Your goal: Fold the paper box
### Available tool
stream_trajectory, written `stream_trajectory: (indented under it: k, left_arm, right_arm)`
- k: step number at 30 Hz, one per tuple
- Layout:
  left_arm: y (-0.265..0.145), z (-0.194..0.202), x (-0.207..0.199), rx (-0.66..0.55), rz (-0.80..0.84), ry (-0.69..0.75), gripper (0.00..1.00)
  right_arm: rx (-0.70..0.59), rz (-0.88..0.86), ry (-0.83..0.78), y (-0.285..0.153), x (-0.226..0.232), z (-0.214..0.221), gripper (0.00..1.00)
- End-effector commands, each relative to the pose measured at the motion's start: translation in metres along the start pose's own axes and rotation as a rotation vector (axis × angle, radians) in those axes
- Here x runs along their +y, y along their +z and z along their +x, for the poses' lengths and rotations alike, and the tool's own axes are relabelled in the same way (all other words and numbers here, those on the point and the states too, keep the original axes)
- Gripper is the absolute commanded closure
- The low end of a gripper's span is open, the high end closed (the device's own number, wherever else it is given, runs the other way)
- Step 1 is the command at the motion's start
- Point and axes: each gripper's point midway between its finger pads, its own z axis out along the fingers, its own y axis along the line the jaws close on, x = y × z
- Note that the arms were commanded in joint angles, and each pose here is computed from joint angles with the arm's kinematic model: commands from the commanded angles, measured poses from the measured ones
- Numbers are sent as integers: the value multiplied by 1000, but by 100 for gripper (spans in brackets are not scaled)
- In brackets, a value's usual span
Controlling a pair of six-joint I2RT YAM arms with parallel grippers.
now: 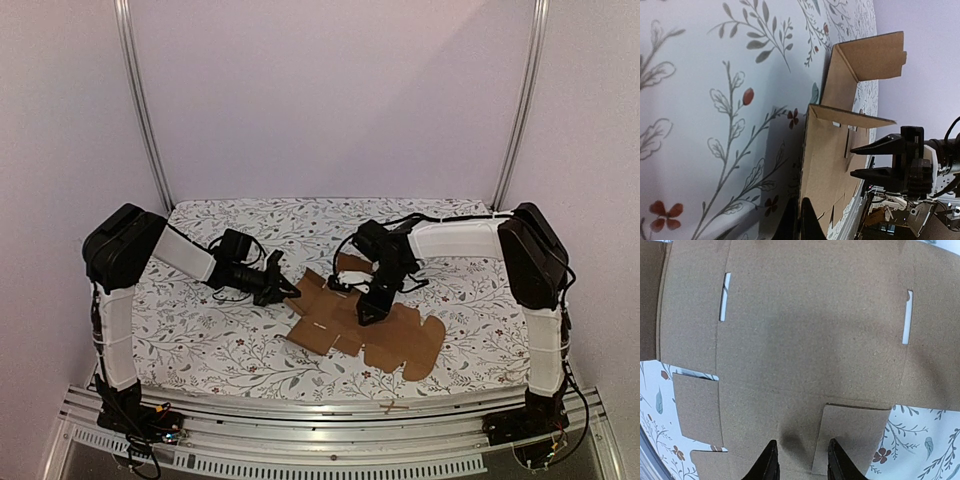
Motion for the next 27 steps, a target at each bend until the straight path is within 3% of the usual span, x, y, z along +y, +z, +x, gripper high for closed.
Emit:
stream_trajectory:
  k: [1, 14, 21, 27]
  left_arm:
    - [1, -4, 19, -23, -70, -10, 100]
    - [-1, -9, 19, -6, -115, 47, 100]
    - [2, -23, 16, 24, -165, 93, 100]
    - [7, -60, 8, 10, -193, 145, 100]
  right_arm:
    - [91, -144, 158, 28, 5, 31, 69]
    - [82, -198, 315, 32, -19, 41, 83]
    - [108, -127, 354, 34, -35, 48, 90]
    - [169, -59, 378, 32, -46, 57, 97]
